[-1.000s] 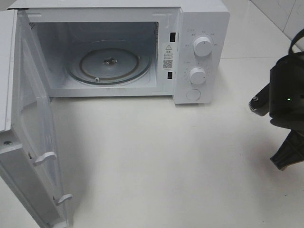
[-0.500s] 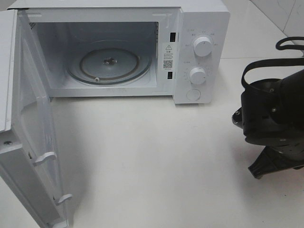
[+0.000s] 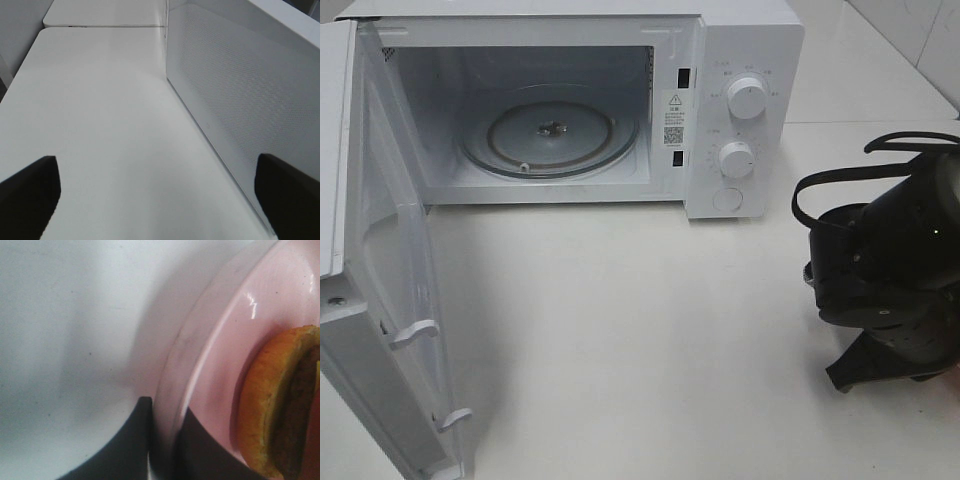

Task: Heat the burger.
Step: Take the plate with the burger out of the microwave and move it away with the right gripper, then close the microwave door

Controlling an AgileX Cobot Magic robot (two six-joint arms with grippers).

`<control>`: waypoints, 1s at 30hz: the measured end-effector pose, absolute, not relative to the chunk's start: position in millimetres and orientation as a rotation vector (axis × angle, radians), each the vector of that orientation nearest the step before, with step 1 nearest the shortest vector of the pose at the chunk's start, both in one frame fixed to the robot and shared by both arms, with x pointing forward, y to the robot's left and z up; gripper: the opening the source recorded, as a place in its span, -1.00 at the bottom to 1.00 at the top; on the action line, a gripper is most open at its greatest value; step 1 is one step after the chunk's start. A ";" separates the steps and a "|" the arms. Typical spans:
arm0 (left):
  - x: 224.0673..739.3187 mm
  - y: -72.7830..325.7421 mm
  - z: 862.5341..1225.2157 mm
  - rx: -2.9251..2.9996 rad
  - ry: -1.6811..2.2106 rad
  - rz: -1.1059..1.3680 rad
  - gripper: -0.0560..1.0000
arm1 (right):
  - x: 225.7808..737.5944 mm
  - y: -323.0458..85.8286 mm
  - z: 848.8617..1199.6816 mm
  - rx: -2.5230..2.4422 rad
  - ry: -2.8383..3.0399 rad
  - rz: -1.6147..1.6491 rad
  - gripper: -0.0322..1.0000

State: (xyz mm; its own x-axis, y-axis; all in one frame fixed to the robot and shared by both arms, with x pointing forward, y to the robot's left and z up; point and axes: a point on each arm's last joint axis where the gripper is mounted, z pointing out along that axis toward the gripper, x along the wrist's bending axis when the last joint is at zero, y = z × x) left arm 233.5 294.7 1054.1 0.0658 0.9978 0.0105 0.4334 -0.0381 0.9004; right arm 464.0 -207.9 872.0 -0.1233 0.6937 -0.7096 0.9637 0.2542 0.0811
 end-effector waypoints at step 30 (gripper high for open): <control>233.5 294.7 1054.1 1.580 1.470 0.934 0.99 | 447.0 -203.8 954.1 1.586 2.047 -0.146 0.32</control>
State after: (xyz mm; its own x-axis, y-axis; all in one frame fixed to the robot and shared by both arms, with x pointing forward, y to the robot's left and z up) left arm 233.5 294.7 1054.1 0.0658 0.9978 0.0105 0.4334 -0.0381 0.9004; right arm 447.0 -203.8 954.1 -0.1603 0.8655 -0.4746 0.9239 0.3008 0.2364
